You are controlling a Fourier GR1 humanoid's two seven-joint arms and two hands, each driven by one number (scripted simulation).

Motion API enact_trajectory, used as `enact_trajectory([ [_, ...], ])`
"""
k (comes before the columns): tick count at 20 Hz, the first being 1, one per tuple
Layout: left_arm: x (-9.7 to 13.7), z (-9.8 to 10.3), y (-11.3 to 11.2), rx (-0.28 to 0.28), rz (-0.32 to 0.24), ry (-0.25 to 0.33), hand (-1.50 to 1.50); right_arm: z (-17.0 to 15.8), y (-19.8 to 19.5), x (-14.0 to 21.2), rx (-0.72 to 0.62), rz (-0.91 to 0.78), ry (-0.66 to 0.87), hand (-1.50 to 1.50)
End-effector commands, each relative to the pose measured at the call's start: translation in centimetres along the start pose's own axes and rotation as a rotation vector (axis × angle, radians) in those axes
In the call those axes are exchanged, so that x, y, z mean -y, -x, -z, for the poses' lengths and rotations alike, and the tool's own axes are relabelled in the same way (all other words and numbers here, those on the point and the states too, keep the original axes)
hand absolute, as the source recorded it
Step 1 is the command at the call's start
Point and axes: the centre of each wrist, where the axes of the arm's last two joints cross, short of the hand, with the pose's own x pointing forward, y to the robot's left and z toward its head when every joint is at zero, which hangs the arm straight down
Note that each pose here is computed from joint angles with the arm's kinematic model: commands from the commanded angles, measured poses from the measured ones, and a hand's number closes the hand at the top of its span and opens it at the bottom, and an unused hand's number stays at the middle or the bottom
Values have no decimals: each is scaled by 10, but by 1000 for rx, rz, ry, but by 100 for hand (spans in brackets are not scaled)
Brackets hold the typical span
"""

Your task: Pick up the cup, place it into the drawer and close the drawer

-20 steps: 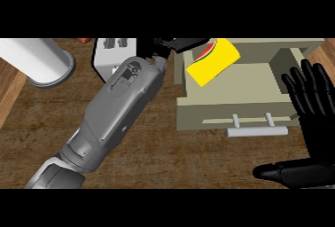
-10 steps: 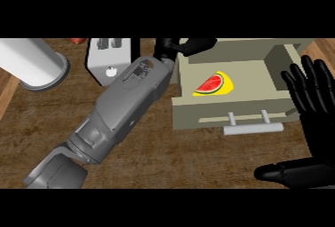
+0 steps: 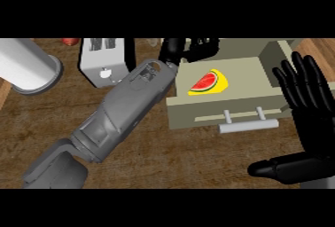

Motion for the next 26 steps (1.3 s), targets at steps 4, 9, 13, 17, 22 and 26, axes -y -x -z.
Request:
enact_trajectory([
  [4, 4, -2, 4, -34, 99, 15, -150, 3, -2, 2, 6, 10, -9, -150],
  [9, 14, -13, 5, 2, -14, 6, -150, 9, -3, 5, 12, 53, -28, -150],
  [13, 12, -4, -9, 63, -119, 18, -150, -7, -13, 2, 20, 91, -42, -150],
  [17, 9, 3, -22, 123, -239, -14, -150, -2, -9, 11, 0, 122, -36, -150],
  [22, 6, 3, -25, 93, -309, -19, -150, -26, -19, 27, 13, 66, -61, 150],
  [26, -23, -3, -17, 112, -336, -48, -150, -27, -18, 18, -46, -51, -167, 150],
])
